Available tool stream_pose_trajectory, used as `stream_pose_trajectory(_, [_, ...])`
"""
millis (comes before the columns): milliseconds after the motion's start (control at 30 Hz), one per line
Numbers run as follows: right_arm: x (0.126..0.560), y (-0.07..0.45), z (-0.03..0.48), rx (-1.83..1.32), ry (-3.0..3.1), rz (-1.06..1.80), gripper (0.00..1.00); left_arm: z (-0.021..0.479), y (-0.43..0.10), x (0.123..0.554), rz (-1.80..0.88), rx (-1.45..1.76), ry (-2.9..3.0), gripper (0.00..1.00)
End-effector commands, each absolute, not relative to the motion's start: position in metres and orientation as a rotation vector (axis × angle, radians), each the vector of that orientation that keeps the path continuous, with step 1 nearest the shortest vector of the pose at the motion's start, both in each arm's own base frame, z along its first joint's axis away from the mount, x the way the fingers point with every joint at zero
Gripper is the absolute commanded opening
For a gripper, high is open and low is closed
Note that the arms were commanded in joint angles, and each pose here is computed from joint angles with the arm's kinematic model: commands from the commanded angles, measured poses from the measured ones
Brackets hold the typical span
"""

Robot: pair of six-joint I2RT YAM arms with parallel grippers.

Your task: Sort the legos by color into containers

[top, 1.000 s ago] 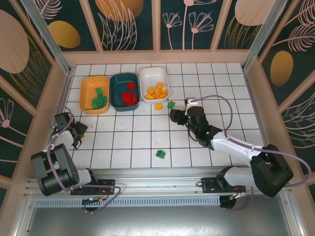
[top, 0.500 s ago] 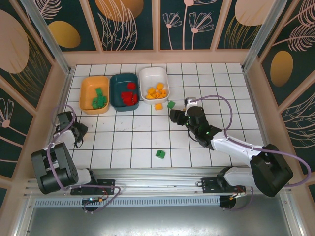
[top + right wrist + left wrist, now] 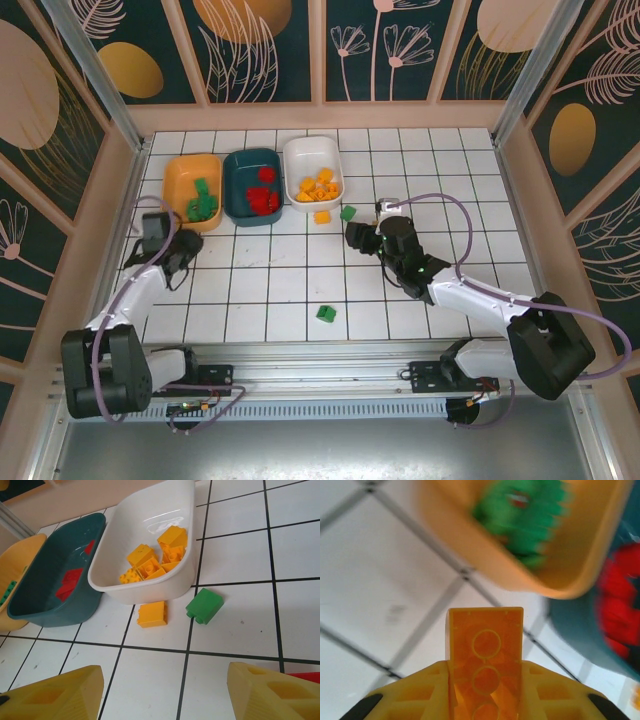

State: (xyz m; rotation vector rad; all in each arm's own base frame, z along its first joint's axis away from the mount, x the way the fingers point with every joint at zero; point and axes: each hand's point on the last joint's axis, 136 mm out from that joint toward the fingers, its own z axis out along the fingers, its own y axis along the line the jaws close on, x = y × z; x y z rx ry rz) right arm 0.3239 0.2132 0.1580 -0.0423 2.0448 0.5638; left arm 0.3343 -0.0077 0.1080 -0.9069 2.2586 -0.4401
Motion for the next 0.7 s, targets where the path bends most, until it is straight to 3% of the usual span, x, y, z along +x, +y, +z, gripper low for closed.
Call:
stream_pose_trajectory(0, [0.333,0.200,0.151,0.047,2.049,0.534,0.67,0.151,-0.061,0.367,-0.527,-0.767,2.236,0.17])
stream_pose_trajectory(133, [0.336,0.193,0.145,0.080,2.062,0.538,0.67,0.182,-0.160,0.411,-0.604,-0.476,2.287,0.17])
stream_pose_trajectory(267, [0.338,0.187,0.144,0.096,2.065,0.524,0.66,0.175,-0.235,0.454,-0.644,-0.276,2.346,0.17])
stream_pose_trajectory(567, [0.337,0.183,0.151,0.093,2.045,0.509,0.67,0.135,-0.297,0.517,-0.679,-0.163,2.419,0.20])
stream_pose_trajectory(667, [0.337,0.184,0.152,0.085,2.044,0.517,0.66,0.130,-0.304,0.530,-0.665,-0.152,2.415,0.25])
